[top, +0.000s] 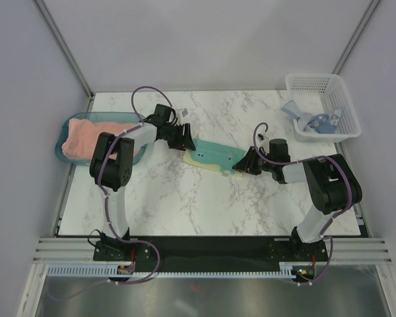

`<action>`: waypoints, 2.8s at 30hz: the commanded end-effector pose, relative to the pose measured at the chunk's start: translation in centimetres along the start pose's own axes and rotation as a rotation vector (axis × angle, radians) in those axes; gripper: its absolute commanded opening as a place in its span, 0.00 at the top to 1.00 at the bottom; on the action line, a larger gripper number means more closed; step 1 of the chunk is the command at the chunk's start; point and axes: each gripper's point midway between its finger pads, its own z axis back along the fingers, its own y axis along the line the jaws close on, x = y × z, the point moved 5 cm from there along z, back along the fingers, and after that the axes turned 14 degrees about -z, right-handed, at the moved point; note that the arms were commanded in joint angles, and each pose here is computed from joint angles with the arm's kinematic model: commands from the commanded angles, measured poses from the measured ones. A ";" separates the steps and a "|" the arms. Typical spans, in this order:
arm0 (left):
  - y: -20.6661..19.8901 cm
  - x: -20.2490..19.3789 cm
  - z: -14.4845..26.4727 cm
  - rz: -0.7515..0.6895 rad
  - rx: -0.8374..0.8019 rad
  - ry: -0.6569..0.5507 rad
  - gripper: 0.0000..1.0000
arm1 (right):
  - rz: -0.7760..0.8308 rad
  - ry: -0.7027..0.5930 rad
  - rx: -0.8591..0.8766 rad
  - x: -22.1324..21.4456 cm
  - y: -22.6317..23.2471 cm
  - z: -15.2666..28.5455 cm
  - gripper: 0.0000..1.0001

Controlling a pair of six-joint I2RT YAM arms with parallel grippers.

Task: Fold and stack the towels
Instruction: Neatly place the folded towel into the bin

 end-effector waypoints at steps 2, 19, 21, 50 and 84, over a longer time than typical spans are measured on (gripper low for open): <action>0.0 -2.7 -1.9 0.031 -0.007 0.092 0.41 | 0.004 -0.007 -0.018 -0.1 -0.7 0.2 0.66; -4.2 -0.6 0.9 0.103 -0.011 0.061 0.97 | 0.020 -0.136 0.100 2.6 6.4 3.8 0.58; -2.9 1.5 2.7 0.079 0.162 0.020 0.98 | 0.022 -0.188 0.095 3.2 8.0 5.1 0.53; 4.4 4.9 19.1 -0.079 0.832 0.174 0.98 | 0.081 -0.353 0.120 4.5 13.4 10.9 0.34; 25.2 -2.2 28.1 0.248 1.344 0.334 0.98 | 0.107 -0.261 0.128 3.9 10.9 8.3 0.33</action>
